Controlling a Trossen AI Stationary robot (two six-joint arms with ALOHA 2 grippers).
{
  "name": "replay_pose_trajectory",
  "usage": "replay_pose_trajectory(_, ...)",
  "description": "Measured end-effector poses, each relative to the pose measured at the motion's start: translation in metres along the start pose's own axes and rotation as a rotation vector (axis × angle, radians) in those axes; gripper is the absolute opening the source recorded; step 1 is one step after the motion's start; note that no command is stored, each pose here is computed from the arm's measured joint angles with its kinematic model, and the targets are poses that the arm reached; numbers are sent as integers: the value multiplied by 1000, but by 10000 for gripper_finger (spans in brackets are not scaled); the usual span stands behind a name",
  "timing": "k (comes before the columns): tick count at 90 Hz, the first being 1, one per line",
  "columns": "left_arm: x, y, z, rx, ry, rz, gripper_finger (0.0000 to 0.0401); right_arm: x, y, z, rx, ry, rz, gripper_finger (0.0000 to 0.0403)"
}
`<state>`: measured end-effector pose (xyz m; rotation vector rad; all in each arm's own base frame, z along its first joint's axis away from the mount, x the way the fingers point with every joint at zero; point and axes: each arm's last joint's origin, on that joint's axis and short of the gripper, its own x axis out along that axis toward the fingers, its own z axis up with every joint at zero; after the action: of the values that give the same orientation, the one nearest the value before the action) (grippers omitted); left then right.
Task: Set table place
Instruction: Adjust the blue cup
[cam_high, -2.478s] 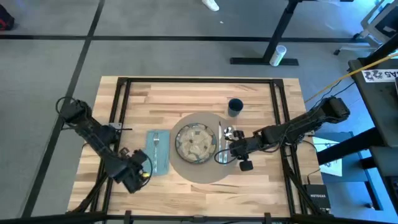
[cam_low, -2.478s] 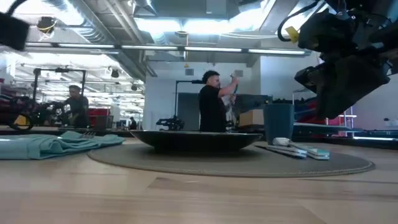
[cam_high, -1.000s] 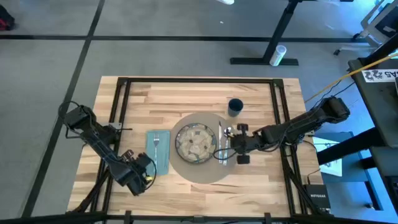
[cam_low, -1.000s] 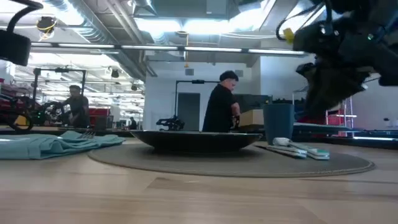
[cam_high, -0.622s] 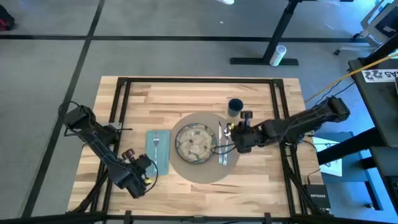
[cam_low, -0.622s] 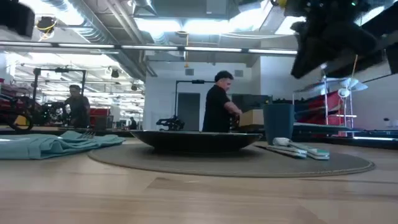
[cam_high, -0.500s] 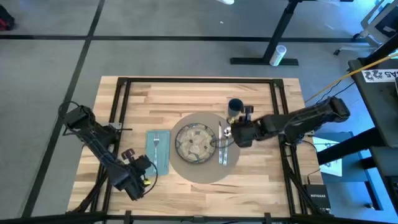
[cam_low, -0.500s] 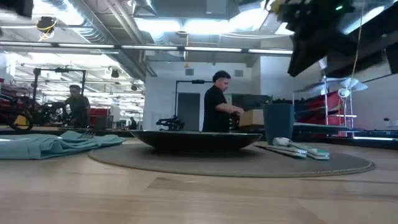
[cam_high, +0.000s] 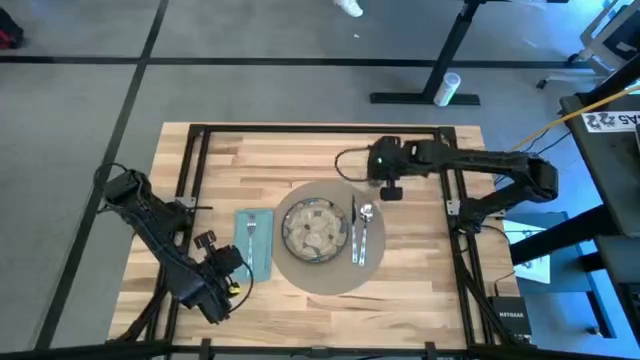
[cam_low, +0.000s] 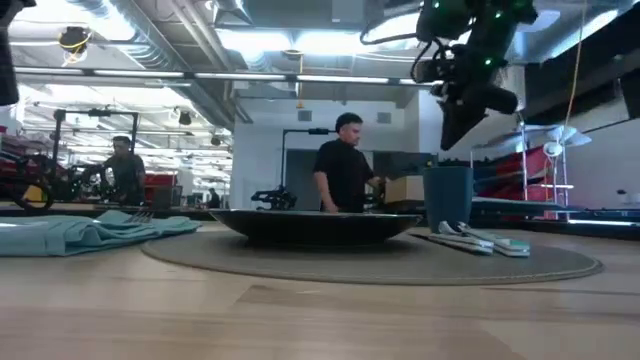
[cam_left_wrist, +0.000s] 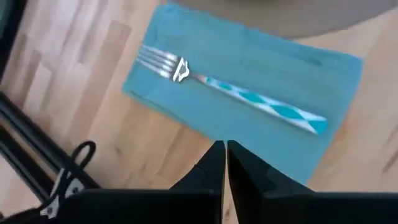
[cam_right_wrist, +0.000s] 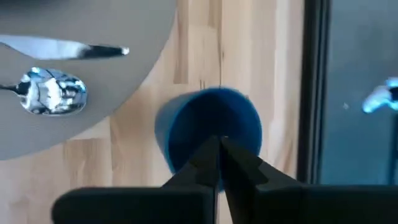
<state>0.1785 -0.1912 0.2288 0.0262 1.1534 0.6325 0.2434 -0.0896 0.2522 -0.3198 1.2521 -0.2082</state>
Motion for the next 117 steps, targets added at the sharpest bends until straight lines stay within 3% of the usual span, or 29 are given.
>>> replay_pose_trajectory(23, 0, 0, 1, -3, -21, 4, 0, 28, -15, -6, -7, 44, 123, 0)
replay_pose_trajectory(66, 2, 1, 4, -11, -39, 13, 0, 60, -6, -2, -49, 54, 343, 0)
replay_pose_trajectory(117, 2, 1, 4, -10, -38, 13, 0, 60, -5, -1, -64, 11, 391, 0)
